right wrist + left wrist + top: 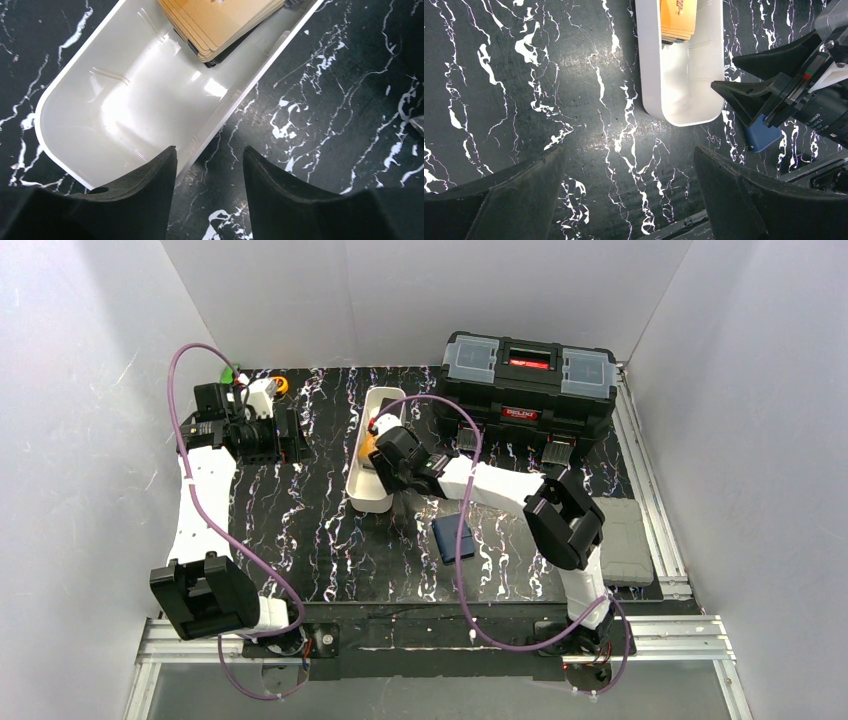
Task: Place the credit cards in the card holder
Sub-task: Move the storage box to the center of the board.
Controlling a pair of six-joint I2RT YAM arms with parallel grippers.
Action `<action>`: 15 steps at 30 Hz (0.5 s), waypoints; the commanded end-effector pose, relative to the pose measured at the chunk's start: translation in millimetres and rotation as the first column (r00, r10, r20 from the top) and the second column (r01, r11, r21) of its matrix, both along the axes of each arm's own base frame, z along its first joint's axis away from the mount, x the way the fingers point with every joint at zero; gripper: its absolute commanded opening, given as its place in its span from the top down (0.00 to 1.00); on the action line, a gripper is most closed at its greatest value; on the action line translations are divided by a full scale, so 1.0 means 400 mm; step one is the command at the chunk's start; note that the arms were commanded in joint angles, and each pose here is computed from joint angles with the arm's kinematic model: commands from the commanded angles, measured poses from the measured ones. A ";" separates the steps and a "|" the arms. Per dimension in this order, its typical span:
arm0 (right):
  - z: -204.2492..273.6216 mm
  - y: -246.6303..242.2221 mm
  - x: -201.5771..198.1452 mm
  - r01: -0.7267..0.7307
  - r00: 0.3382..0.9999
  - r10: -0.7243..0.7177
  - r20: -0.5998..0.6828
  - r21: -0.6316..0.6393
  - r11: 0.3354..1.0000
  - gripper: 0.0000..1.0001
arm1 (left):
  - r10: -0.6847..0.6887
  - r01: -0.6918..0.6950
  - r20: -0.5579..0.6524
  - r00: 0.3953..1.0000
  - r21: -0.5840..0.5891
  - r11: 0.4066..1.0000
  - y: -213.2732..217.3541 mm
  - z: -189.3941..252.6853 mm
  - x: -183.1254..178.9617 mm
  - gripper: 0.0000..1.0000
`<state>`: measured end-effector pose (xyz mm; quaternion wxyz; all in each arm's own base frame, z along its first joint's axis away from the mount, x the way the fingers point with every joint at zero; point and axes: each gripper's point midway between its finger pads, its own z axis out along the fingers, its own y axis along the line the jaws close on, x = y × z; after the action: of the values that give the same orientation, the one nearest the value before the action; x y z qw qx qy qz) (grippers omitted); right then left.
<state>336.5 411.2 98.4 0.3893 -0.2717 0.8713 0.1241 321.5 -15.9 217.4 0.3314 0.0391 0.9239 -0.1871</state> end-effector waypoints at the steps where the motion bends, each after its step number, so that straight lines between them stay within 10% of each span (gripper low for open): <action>1: 0.038 -0.079 0.030 0.035 0.996 -0.029 0.080 -0.082 0.996 0.47 | -0.017 0.018 0.035 0.999 -0.016 1.000 -0.011 0.044 -0.010 0.02; 15: 0.036 -0.330 0.099 0.145 0.970 -0.091 0.227 -0.230 0.962 0.60 | -0.058 0.058 0.011 0.998 -0.038 0.998 -0.023 0.017 -0.010 0.02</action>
<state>360.1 310.9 97.5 0.4178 -0.2710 0.8669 0.0214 322.0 -18.8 219.3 0.3346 0.0507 0.9207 -0.1946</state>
